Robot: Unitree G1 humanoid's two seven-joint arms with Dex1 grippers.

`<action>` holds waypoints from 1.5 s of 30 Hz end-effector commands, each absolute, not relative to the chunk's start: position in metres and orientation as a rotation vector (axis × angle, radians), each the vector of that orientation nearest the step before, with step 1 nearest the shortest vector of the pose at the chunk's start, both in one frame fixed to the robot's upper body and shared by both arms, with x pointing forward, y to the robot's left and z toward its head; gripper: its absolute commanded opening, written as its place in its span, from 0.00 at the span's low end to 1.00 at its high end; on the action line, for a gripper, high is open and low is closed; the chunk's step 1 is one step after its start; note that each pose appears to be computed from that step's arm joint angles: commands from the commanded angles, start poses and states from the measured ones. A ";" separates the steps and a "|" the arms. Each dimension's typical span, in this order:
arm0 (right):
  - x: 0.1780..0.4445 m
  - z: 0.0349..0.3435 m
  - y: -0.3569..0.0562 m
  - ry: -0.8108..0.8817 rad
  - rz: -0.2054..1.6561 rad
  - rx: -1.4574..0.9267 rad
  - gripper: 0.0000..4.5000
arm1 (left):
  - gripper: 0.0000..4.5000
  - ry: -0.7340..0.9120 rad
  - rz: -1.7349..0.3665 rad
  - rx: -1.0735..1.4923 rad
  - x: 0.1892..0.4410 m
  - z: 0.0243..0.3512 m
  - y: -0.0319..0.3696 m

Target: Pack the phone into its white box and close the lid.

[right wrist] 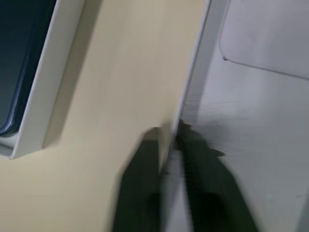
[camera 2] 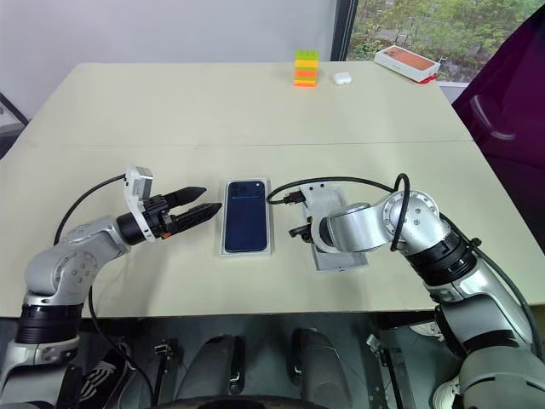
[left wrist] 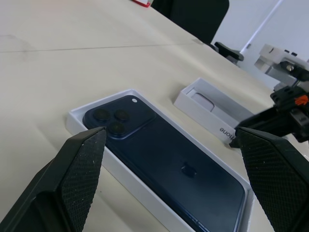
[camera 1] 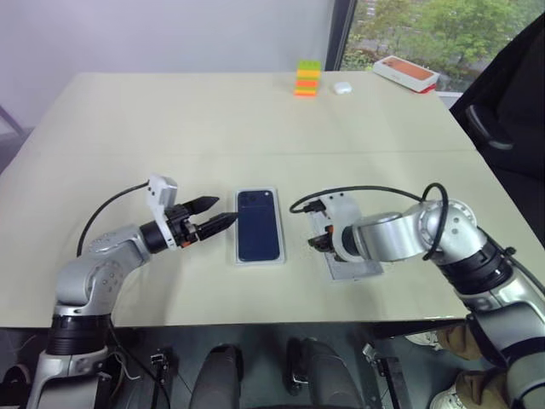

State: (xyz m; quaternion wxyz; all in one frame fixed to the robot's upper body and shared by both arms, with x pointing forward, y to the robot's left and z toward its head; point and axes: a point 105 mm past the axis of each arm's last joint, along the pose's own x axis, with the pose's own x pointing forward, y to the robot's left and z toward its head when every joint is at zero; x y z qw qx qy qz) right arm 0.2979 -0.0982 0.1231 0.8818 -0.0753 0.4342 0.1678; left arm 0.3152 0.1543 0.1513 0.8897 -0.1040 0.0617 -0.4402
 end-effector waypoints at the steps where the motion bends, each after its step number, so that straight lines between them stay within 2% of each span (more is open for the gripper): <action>1: 0.295 0.123 -0.098 0.902 0.344 -0.174 0.14 | 1.00 0.097 -0.933 -0.208 0.313 0.161 0.152; 9: 0.298 0.119 -0.103 0.909 0.313 -0.194 0.14 | 1.00 0.098 -0.932 -0.213 0.313 0.162 0.151; 11: 0.298 0.118 -0.105 0.910 0.304 -0.198 0.01 | 1.00 0.092 -0.932 -0.206 0.313 0.162 0.151; 18: 0.308 0.130 -0.104 0.880 0.299 -0.146 0.00 | 1.00 0.092 -0.926 -0.203 0.314 0.161 0.152; 30: 0.342 0.202 -0.083 0.493 0.513 0.043 0.00 | 1.00 0.088 -0.912 -0.203 0.318 0.165 0.162; 32: 0.343 0.218 -0.071 0.447 0.604 0.152 0.00 | 1.00 0.082 -0.906 -0.194 0.318 0.166 0.165; 38: 0.341 0.268 -0.048 0.359 0.865 0.730 0.00 | 1.00 0.071 -0.934 -0.238 0.312 0.178 0.174; 40: 0.337 0.280 -0.044 0.331 0.931 0.820 0.00 | 1.00 0.065 -0.943 -0.243 0.309 0.182 0.178; 42: 0.332 0.285 -0.040 0.325 0.981 0.889 0.00 | 1.00 0.062 -0.945 -0.248 0.308 0.185 0.182; 45: 0.326 0.275 -0.035 0.369 1.021 0.968 0.00 | 1.00 0.061 -0.945 -0.258 0.305 0.191 0.190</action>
